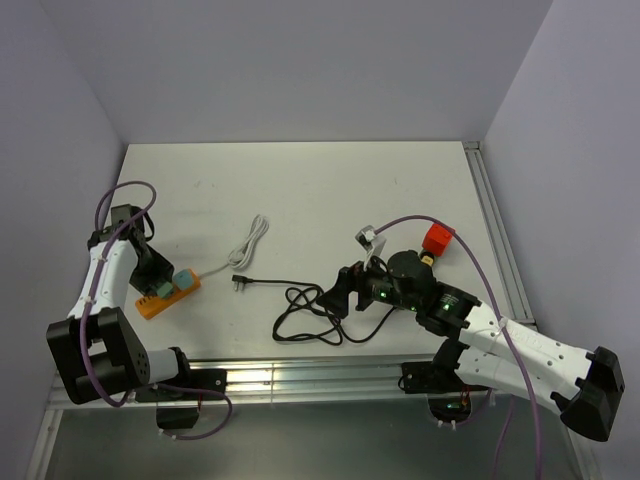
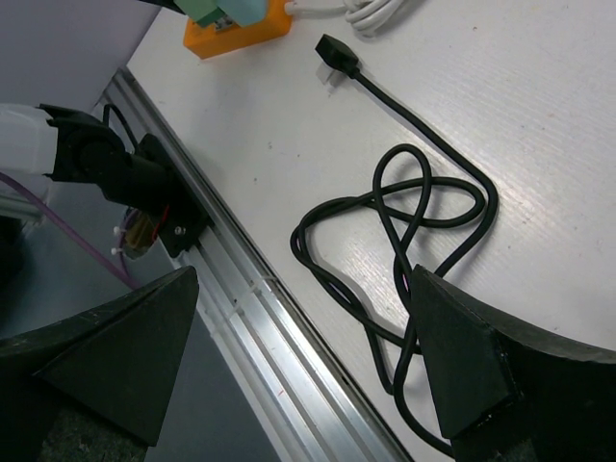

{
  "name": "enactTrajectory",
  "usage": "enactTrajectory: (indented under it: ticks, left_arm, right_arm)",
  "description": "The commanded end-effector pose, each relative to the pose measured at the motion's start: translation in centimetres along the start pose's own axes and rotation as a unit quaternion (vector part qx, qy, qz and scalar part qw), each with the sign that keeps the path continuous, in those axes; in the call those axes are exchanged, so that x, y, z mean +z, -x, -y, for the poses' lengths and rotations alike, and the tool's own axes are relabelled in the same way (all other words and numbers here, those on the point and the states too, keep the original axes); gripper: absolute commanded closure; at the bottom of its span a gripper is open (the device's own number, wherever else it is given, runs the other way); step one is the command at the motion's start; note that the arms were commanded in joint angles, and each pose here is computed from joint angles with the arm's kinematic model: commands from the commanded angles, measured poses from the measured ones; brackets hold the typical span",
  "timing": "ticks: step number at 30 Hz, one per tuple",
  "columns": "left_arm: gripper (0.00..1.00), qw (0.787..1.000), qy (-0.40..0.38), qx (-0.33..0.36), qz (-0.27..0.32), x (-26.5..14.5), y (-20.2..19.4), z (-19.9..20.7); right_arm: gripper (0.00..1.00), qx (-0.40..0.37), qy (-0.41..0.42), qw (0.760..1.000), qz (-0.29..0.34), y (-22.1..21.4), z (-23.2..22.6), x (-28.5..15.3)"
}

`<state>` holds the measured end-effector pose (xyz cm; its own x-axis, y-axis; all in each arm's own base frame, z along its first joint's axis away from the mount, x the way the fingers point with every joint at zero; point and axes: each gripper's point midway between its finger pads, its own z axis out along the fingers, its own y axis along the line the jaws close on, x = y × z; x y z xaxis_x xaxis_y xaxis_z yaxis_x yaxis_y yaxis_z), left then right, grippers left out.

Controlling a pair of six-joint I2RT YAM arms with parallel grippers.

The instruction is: Insert the plug

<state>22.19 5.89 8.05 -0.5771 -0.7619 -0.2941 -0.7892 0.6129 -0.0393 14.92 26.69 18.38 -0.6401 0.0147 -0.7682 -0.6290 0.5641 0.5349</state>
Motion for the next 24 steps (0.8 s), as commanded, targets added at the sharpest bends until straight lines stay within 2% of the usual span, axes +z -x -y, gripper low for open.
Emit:
enactTrajectory:
  ticks: [1,7,18,24]
  left_arm:
    - [1.00,0.998,0.024,0.022,-0.058,1.4,-2.9,-0.3]
    - [1.00,0.996,0.054,0.031,-0.060,1.5,-3.5,-0.6]
    - [1.00,0.996,0.018,0.014,-0.083,0.9,-6.1,-0.5]
    - [1.00,0.997,0.025,0.004,-0.079,0.6,-6.1,-1.0]
  right_arm:
    - [0.02,-0.001,0.009,1.000,0.017,0.7,0.0,0.0]
    - [0.02,0.004,0.007,1.000,0.018,0.7,0.3,-0.2]
    - [0.02,0.016,0.008,0.999,0.026,0.9,0.9,-0.6]
    - [0.02,0.018,0.009,0.999,0.033,1.1,0.9,-1.0]
